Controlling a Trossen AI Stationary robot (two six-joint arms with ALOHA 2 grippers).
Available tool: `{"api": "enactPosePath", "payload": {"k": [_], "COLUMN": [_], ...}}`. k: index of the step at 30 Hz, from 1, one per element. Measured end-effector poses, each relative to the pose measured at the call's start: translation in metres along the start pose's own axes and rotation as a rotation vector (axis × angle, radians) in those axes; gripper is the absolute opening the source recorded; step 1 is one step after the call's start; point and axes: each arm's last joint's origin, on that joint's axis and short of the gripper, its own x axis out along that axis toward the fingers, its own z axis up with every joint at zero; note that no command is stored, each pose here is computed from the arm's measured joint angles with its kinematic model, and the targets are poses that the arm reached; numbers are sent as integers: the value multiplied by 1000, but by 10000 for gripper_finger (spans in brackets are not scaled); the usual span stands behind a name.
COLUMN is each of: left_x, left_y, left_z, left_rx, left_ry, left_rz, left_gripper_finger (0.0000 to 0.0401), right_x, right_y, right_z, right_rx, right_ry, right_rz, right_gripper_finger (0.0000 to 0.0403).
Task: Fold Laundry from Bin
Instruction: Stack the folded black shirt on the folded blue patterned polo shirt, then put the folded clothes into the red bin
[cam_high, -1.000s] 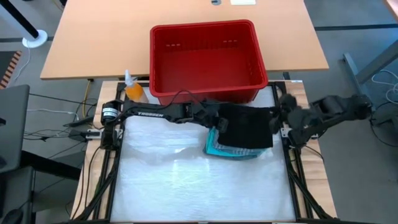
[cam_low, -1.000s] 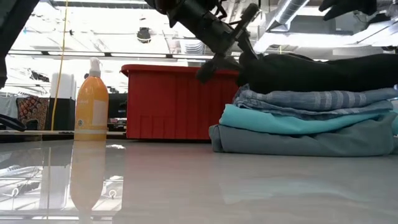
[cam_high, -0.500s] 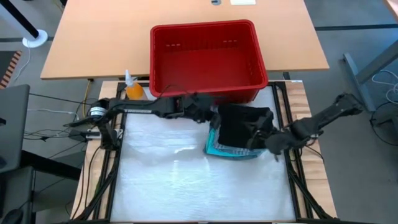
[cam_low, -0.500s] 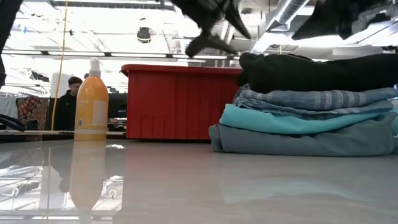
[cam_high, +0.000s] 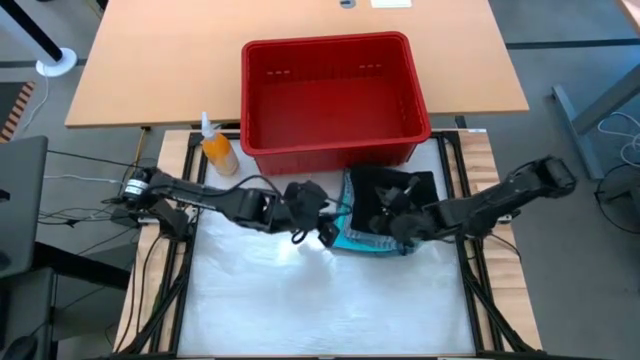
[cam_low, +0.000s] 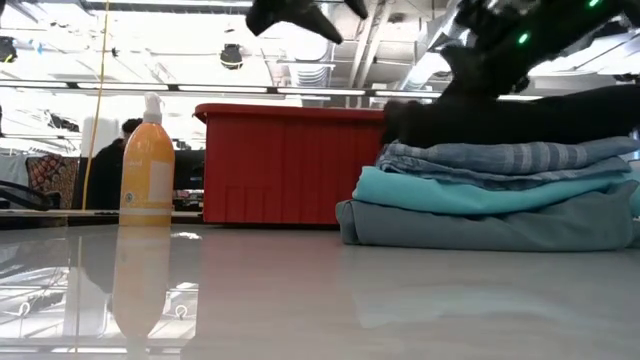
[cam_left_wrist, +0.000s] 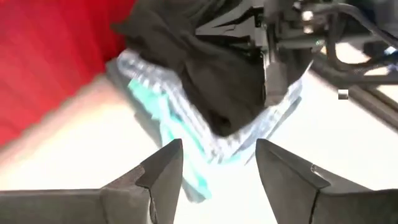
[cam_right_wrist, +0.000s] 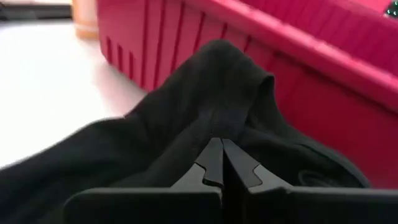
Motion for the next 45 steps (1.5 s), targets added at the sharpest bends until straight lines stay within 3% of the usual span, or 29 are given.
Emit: {"api": "enactPosePath", "payload": {"k": [5,10,15,18,23,27,34,40,45], "left_x": [-14,-24,-27,-29,-35,-36,-36,-37,-42], "left_y": [-9,-17,-20,-23,-27,-28,-29,-30,-33], "left_z": [-16,-24,-27,-29,-36,-38,-38,-41,-46], "left_rx": [17,45,53,66,84,73,22,6,28], "left_ry": [-17,-54,-51,-48,-36,-33,4,22,40], "left_rz": [46,56,45,36,23,16,-13,-22,-35], "left_gripper_finger": [189,189,189,189,189,189,189,189,189], "right_x": [13,-7,-31,-42,-44,-34,-11,-5,-20], "right_y": [6,-1,-26,-43,-59,-57,-55,-61,-62], "right_z": [-1,42,78,67,21,-10,-51,-52,-6], "right_rx": [3,16,60,113,177,231,222,251,182], "right_ry": [49,-46,-95,-42,-7,-49,-56,-17,-68], "right_rz": [43,107,121,43,-127,-196,-285,-303,-255], "right_gripper_finger": [17,17,17,17,17,17,17,17,17]}}
